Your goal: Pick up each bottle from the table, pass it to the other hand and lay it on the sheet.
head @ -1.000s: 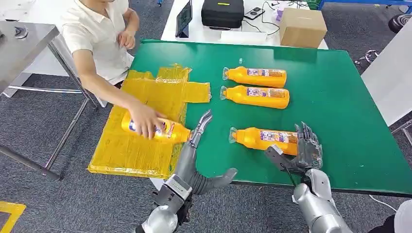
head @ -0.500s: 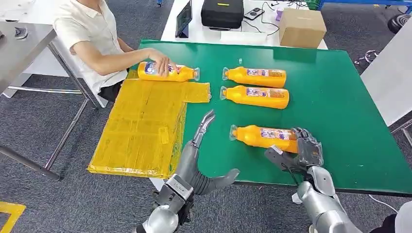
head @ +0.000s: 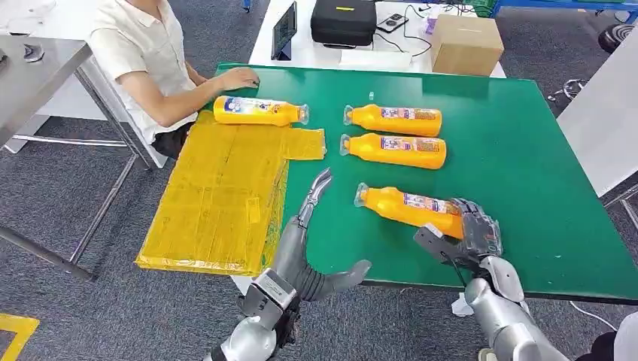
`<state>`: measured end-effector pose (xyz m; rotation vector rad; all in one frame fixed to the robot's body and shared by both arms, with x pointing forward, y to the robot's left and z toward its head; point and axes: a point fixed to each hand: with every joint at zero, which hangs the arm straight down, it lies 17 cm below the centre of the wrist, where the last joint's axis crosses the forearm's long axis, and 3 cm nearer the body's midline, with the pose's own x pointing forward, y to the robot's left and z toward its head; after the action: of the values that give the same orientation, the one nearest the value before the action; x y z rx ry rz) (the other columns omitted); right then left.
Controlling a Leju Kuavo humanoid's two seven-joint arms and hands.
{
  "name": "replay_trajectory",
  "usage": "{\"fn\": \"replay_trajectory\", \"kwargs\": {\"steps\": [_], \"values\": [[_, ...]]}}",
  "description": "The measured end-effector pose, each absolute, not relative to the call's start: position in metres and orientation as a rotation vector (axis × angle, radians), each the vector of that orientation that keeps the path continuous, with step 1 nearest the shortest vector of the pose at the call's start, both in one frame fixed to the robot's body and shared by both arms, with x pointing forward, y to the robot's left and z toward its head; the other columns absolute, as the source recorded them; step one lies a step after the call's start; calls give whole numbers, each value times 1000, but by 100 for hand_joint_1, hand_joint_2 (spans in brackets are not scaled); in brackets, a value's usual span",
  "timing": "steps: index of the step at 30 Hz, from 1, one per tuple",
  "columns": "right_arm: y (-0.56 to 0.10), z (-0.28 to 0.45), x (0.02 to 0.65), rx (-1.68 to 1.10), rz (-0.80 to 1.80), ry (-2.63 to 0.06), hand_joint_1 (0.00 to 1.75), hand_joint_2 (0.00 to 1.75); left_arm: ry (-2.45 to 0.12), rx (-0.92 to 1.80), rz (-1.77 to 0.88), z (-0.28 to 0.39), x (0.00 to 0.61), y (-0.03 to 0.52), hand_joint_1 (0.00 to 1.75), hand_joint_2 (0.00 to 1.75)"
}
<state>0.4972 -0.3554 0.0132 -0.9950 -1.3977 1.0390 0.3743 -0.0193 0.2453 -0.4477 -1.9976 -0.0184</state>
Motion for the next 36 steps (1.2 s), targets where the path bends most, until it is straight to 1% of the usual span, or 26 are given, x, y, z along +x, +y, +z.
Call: {"fn": "replay_trajectory", "kwargs": {"steps": [3,6,9,17,19,21,22,28,36], "values": [[-348,18,494,-1024,1045,-1438,175,175,-1923,-517,19,238,377,-22,0,175],[-334,28,488,-1038,987,-1514,175,175,-1783,-536,105,212,389,-15,0,175],[-321,37,481,-1034,931,-1570,175,175,-1772,-494,137,194,391,-4,0,175],[-316,38,478,-1029,919,-1585,175,175,-1773,-487,139,191,390,-2,0,175],[-302,53,473,-1031,879,-1647,175,175,-1750,-473,141,174,385,3,0,175],[-277,84,452,-1018,775,-1771,175,175,-1659,-429,182,126,370,32,0,175],[-270,92,443,-1007,739,-1803,175,175,-1633,-410,215,116,369,45,0,175],[-253,97,430,-916,600,-1845,175,175,-1547,-438,316,100,363,62,0,175],[-227,102,425,-828,550,-1891,175,175,-1510,-472,366,97,362,67,0,175]]}}
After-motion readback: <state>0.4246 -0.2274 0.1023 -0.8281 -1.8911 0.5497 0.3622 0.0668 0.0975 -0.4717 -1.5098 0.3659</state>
